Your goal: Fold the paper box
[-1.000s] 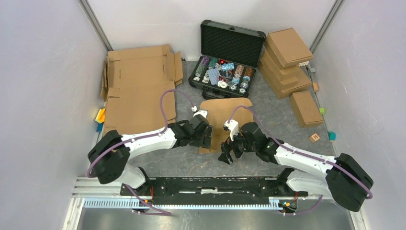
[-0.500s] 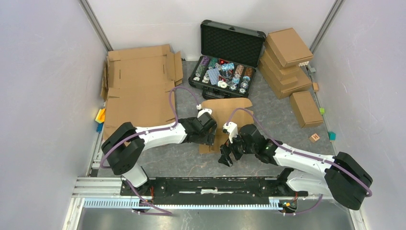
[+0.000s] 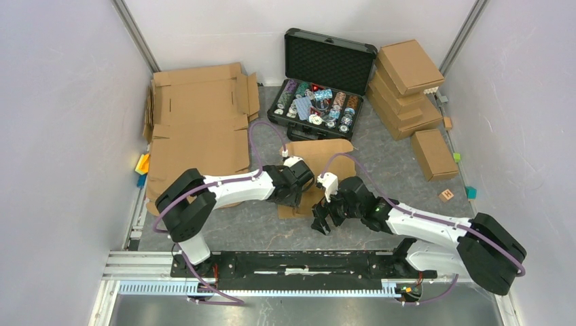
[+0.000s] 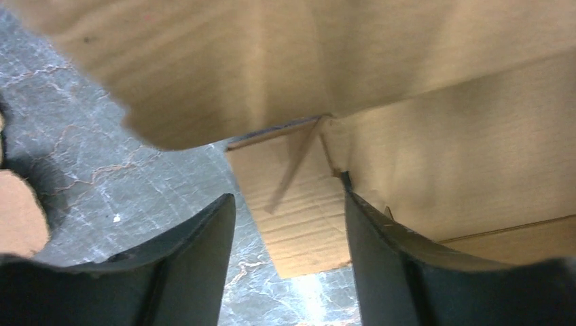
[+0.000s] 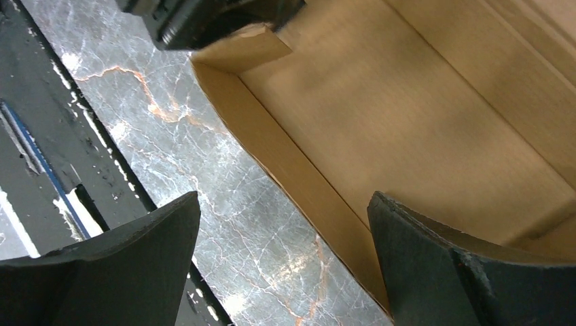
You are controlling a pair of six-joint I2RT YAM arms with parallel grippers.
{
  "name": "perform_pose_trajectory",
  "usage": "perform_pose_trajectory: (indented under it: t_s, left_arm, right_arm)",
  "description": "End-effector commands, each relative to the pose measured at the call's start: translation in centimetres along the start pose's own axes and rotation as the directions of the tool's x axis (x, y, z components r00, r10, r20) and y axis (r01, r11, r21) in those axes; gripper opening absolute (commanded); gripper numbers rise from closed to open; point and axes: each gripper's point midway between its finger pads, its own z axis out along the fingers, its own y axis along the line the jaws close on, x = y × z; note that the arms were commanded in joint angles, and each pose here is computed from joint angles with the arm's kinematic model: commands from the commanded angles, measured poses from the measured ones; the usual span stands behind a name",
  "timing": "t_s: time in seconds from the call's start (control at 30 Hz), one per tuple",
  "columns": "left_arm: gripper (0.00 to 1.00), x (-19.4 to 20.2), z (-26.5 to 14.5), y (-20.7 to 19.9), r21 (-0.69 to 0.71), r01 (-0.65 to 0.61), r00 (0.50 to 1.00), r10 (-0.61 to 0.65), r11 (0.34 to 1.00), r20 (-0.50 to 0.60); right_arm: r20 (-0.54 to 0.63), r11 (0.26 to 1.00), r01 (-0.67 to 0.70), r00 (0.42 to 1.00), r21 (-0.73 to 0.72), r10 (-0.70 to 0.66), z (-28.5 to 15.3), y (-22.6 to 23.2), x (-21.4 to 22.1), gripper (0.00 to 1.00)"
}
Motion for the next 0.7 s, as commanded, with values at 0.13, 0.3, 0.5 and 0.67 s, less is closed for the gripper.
perform_pose_trajectory:
  t_s: [0.13,0.3,0.5,0.67]
  left_arm:
    - [0.55,-0.5,-0.3,-0.6,0.008,0.032,0.999,-0.032,0.999,0.009]
    - [0.53,-1.1,-1.0,-0.5,0.016,0.031,0.999,-0.031,0.999,0.032]
    - [0.55,-2.2,-2.0,-1.4,0.121,0.024,0.997,-0.033,0.992,0.073]
    - [0.65,-3.3,-2.4,-2.8,0.393,0.099,0.981,-0.156,0.914,0.115]
  right_arm:
    - [-0.013,1.000,0.000,1.000,0.027,0.001,0.6,-0.6,0.7,0.98]
    - [-0.032,0.999,-0.002,0.999,0.032,0.003,0.8,-0.8,1.4,0.98]
    - [-0.036,1.000,-0.004,0.999,0.028,0.005,0.9,-0.8,1.4,0.98]
    - [-0.038,1.000,-0.006,0.999,0.027,0.007,0.9,-0.7,1.5,0.98]
